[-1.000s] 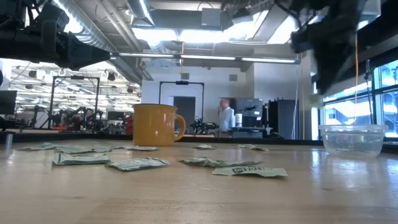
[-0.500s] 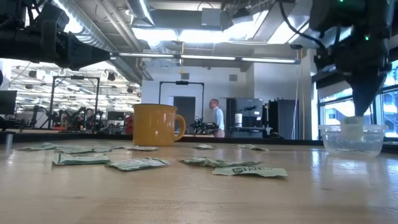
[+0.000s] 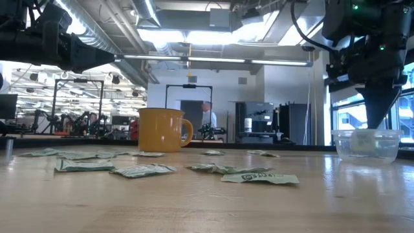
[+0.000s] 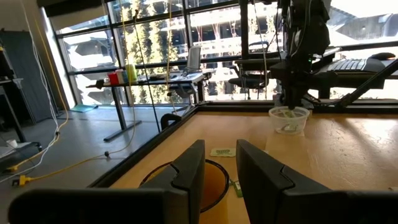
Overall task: Pick and place items into bin
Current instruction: Put the stevia packet into the transparent bin
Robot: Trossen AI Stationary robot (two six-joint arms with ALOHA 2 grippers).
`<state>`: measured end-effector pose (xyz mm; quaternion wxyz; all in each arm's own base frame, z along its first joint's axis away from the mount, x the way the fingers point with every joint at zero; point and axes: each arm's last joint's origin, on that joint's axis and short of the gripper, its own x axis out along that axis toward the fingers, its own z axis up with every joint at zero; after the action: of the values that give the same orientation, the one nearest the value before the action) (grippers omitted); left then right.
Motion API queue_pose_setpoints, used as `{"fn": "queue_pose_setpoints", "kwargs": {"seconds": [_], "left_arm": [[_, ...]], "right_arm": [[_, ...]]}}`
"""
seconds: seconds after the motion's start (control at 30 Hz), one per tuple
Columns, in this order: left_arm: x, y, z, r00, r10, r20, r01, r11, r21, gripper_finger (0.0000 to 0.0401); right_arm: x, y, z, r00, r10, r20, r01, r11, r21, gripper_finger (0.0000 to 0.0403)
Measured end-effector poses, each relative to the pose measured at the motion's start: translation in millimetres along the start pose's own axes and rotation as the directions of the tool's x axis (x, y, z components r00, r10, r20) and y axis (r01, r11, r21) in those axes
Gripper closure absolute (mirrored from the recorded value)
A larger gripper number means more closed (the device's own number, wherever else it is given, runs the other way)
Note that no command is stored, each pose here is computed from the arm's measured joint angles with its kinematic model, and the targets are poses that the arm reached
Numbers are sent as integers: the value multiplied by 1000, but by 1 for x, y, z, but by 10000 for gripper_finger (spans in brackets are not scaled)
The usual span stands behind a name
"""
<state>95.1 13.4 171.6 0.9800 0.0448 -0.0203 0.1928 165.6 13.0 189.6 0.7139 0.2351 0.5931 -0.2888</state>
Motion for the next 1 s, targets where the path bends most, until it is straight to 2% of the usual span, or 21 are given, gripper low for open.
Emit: {"fn": "queue_pose_setpoints", "kwargs": {"seconds": [0.37, 0.53, 0.67, 0.83, 1.0], "left_arm": [[0, 0, 0, 1000, 0, 0, 0, 1000, 0, 315], [0, 0, 0, 1000, 0, 0, 0, 1000, 0, 315], [0, 0, 0, 1000, 0, 0, 0, 1000, 0, 315], [0, 0, 0, 1000, 0, 0, 0, 1000, 0, 315], [0, 0, 0, 1000, 0, 0, 0, 1000, 0, 315]], "right_arm": [[-1, 0, 0, 1000, -2, 0, 2, 1000, -6, 337], [-16, 6, 11, 998, 31, 62, -28, 998, -50, 325], [-31, 17, 27, 975, 139, 174, -107, 978, -180, 325], [-40, 31, 52, 884, 298, 361, -156, 914, -375, 325], [-27, 35, 73, 863, 294, 410, -91, 891, -446, 325]]}}
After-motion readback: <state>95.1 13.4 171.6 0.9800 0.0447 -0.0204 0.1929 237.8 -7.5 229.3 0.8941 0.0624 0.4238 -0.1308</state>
